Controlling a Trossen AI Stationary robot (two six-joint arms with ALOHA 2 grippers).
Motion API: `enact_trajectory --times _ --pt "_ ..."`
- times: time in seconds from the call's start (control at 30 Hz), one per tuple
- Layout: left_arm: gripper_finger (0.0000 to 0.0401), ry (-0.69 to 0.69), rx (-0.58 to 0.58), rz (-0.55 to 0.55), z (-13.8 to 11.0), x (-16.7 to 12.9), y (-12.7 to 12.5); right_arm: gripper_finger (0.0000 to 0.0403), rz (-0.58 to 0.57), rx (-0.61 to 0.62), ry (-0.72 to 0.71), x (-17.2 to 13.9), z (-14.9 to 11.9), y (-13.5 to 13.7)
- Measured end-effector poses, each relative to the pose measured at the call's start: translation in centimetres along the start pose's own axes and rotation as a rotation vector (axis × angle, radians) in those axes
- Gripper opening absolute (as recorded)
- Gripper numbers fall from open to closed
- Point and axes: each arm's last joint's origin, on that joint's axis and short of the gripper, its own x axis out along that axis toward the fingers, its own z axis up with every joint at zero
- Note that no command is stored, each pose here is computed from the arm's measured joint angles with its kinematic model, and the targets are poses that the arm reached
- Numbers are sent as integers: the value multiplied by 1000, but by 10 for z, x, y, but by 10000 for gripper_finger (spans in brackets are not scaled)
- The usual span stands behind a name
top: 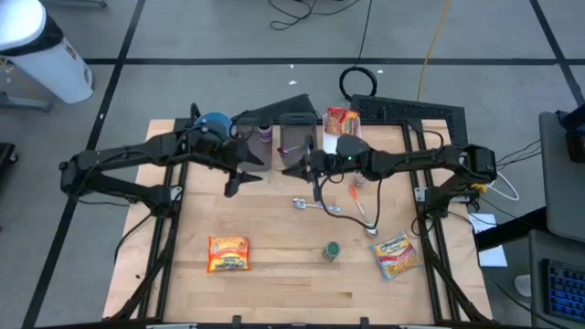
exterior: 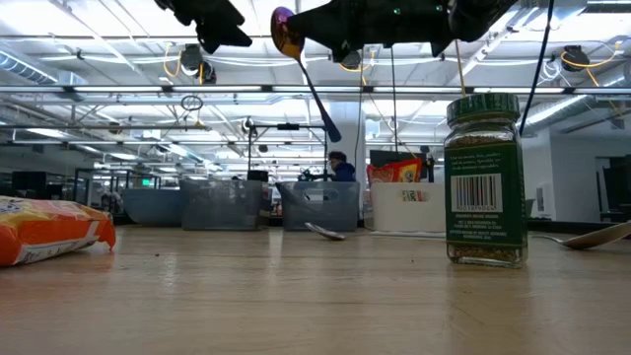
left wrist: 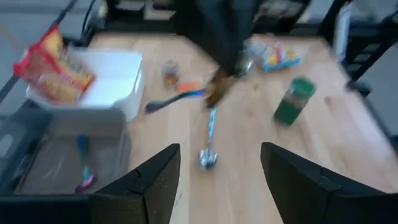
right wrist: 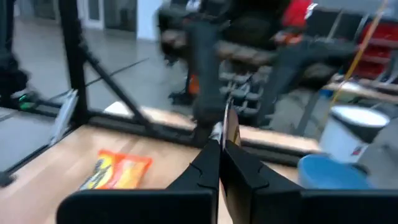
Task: Pick & Place Food Item
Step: Put the blue spoon into the right black bin
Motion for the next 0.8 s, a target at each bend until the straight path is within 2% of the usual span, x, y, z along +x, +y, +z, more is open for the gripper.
enact_trajectory --times 0.1,0.27,0.47,0.6,0.8 --pt "234 -51 -11 -36 -14 1 -3 0 -40 -16 -76 -6 -2 -7" --pt "234 -125 -53 -36 -40 5 -5 0 -118 10 -183 -24 -16 -24" --pt "234 -227 -51 -98 -61 11 -13 0 -254 4 -163 -41 -33 -47" --pt "234 -291 -32 -131 -64 14 -18 0 -294 7 -186 -43 -43 -61" --pt "234 -305 -10 -147 -64 15 -22 0 -313 34 -167 -35 -66 -82"
